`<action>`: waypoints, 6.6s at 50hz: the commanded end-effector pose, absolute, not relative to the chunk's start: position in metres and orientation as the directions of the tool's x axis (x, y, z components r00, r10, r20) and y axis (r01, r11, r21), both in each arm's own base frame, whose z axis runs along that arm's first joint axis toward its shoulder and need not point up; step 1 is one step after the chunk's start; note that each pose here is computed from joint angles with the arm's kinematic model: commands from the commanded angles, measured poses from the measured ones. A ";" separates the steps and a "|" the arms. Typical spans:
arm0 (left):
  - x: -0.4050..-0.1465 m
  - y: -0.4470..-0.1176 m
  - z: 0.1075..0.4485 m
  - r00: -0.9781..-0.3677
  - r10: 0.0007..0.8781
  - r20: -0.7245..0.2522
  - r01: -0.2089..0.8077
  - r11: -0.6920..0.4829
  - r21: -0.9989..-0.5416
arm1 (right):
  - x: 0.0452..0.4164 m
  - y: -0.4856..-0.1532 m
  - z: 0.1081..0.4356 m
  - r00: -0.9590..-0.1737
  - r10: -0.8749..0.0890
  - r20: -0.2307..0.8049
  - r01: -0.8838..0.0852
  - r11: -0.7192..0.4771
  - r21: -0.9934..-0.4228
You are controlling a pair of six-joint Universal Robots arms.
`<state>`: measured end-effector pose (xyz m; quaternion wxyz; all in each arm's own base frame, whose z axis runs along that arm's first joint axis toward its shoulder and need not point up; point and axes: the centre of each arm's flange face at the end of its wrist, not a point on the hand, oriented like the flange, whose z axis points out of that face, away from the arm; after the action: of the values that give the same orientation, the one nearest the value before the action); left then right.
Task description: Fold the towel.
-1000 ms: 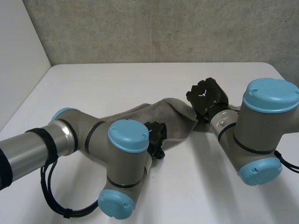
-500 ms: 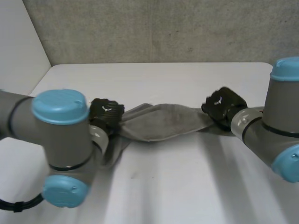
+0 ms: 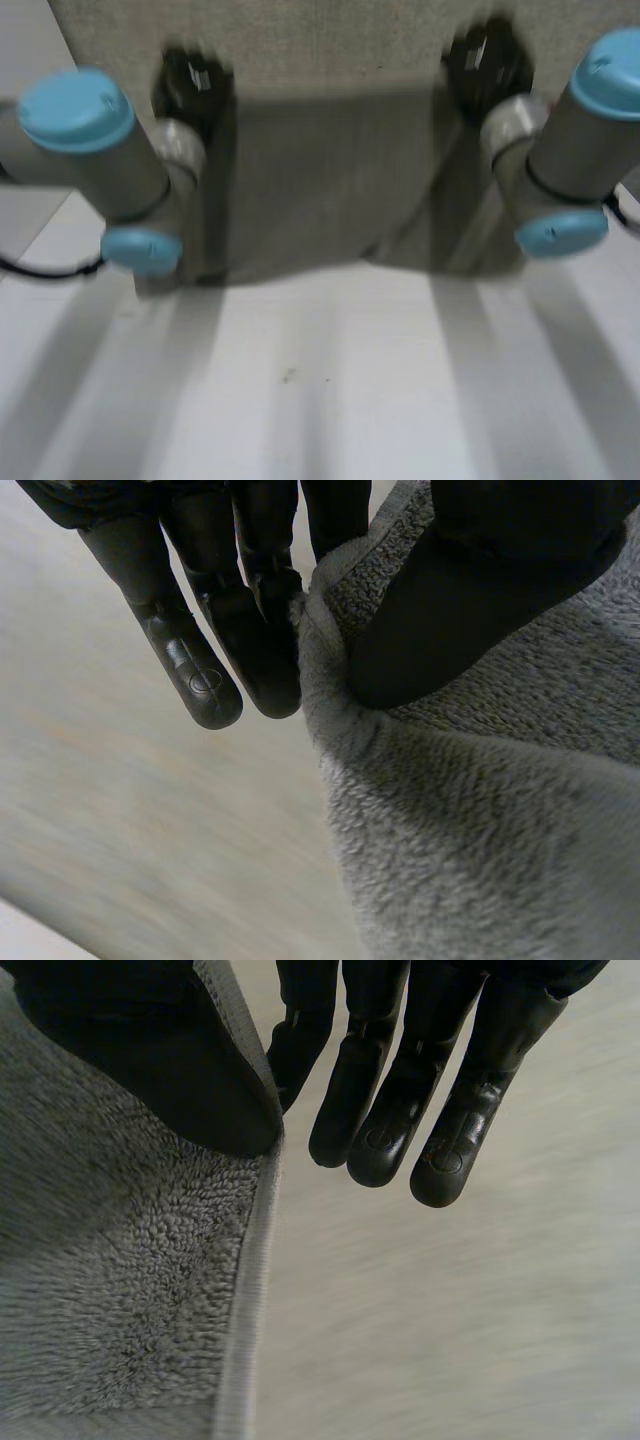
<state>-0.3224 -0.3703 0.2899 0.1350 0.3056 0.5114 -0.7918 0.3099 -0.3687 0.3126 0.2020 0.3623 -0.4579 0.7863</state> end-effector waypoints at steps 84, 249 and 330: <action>-0.237 -0.283 0.125 -0.655 0.424 -0.625 0.642 -0.124 -0.757 | 0.177 -0.320 0.159 -0.838 -0.379 0.393 -0.472 0.140 -0.871; -0.240 -0.316 0.158 -0.685 0.375 -0.625 0.638 -0.107 -0.763 | 0.082 -0.404 0.186 -0.735 -0.165 0.657 -0.677 0.232 -0.699; -0.285 -0.264 0.181 -0.704 0.475 -0.528 0.504 -0.188 -0.843 | 0.273 -0.298 0.161 -0.712 -0.520 0.471 -0.523 -0.054 -0.850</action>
<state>-0.2886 -0.2634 0.1838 0.0088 0.3858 0.6317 -0.6723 0.2568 -0.3021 0.1509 0.0197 0.3753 -0.7022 0.6047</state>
